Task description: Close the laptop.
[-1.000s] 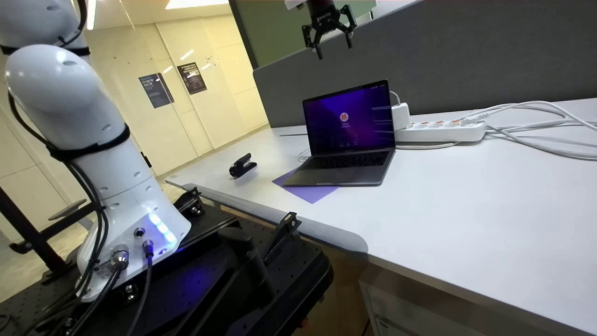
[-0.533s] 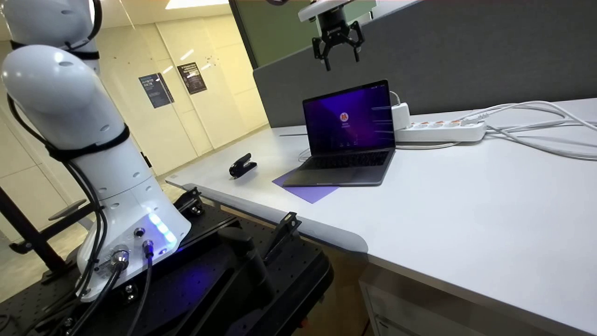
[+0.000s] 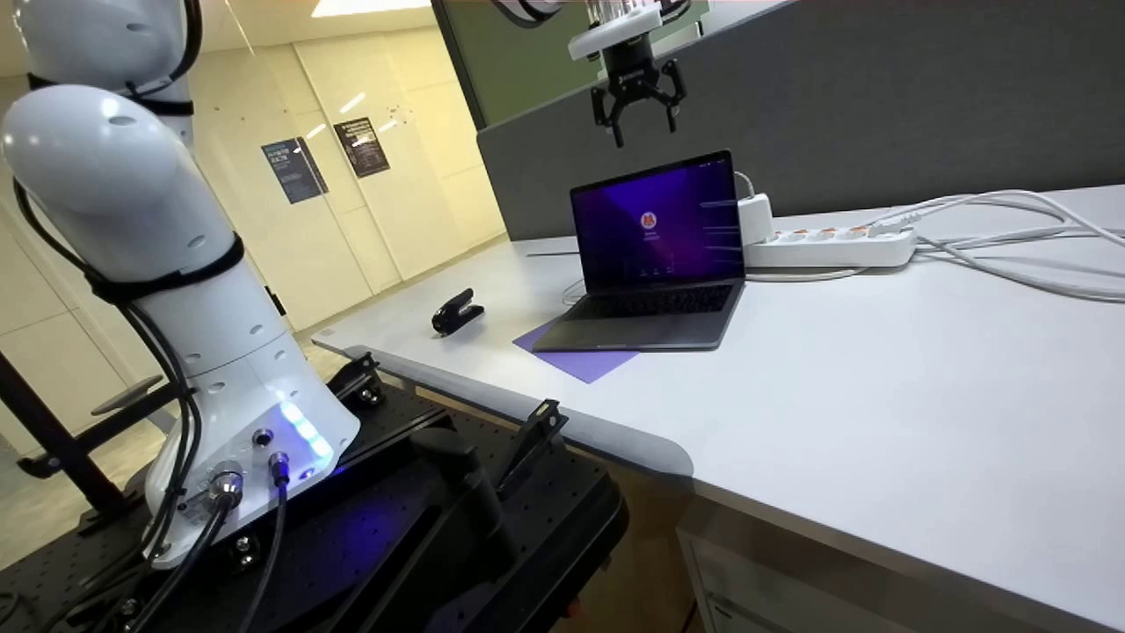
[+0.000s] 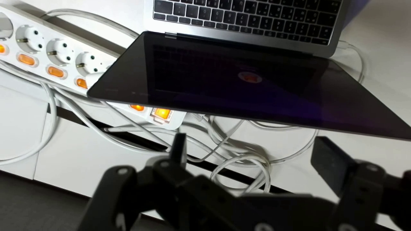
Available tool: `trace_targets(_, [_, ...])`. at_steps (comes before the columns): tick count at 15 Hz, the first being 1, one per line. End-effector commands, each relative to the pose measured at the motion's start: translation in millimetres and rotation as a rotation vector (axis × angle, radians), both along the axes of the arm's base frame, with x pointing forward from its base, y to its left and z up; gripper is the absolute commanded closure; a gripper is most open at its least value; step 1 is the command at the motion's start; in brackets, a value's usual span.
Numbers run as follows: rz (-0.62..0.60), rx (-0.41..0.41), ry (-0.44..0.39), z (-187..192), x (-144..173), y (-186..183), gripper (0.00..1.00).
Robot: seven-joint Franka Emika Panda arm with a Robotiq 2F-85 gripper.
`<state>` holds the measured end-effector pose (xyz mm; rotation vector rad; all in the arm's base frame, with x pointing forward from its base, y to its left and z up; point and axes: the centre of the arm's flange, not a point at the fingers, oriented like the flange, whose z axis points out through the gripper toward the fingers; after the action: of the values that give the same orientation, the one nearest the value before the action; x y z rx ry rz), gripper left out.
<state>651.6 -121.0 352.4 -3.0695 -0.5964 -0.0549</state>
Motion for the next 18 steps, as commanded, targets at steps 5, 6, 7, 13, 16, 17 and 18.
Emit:
trace_targets(5, [-0.019,-0.011,-0.063,-14,13,0,0.00])
trace_targets(6, [-0.009,-0.013,-0.066,-19,16,3,0.00])
trace_targets(7, [-0.004,-0.014,-0.067,-24,17,6,0.00])
trace_targets(13, [0.016,0.005,-0.031,-52,13,21,0.00])
trace_targets(16, [0.006,0.011,-0.021,-52,1,19,0.00])
trace_targets(17, [0.001,0.013,-0.020,-53,-3,18,0.00])
trace_targets(18, [-0.005,0.016,-0.016,-53,-7,15,0.00])
